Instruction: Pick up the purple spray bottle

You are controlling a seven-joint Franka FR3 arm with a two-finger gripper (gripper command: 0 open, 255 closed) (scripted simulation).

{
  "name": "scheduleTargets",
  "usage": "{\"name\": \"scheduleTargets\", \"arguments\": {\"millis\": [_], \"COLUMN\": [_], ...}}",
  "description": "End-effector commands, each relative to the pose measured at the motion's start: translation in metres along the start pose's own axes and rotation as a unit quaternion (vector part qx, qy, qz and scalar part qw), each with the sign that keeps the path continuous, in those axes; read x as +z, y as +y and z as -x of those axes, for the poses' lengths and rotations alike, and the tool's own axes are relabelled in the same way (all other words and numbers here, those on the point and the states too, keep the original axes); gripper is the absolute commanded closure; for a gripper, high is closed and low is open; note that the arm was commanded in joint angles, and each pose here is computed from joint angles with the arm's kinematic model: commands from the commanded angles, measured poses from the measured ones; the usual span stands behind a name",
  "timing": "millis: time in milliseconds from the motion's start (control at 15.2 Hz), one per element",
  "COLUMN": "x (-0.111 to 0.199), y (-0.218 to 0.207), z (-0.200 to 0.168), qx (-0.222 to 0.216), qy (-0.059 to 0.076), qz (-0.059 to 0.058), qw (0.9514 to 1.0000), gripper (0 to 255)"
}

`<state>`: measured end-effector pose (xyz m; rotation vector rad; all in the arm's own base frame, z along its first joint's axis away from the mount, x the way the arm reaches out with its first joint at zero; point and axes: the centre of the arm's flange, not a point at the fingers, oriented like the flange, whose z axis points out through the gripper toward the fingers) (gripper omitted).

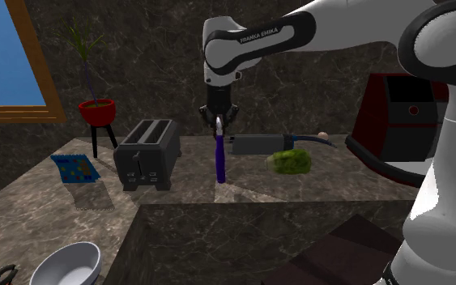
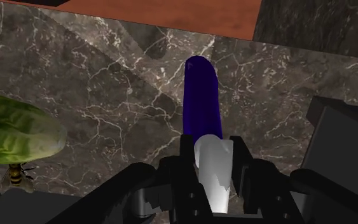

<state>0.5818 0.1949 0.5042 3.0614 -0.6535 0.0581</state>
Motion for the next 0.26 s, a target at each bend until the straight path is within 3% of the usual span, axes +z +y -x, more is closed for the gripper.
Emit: {"name": "scheduleTargets", "arguments": {"millis": [0, 198], "x": [-0.0121, -0.0182], "y": [-0.0003, -0.0003], "z": [-0.0014, -0.0016], "qx": [0.0, 0.0], "qy": [0.0, 0.0], "qz": [0.0, 0.0], "qw": [1.0, 1.0], "gripper": [255, 255]}}
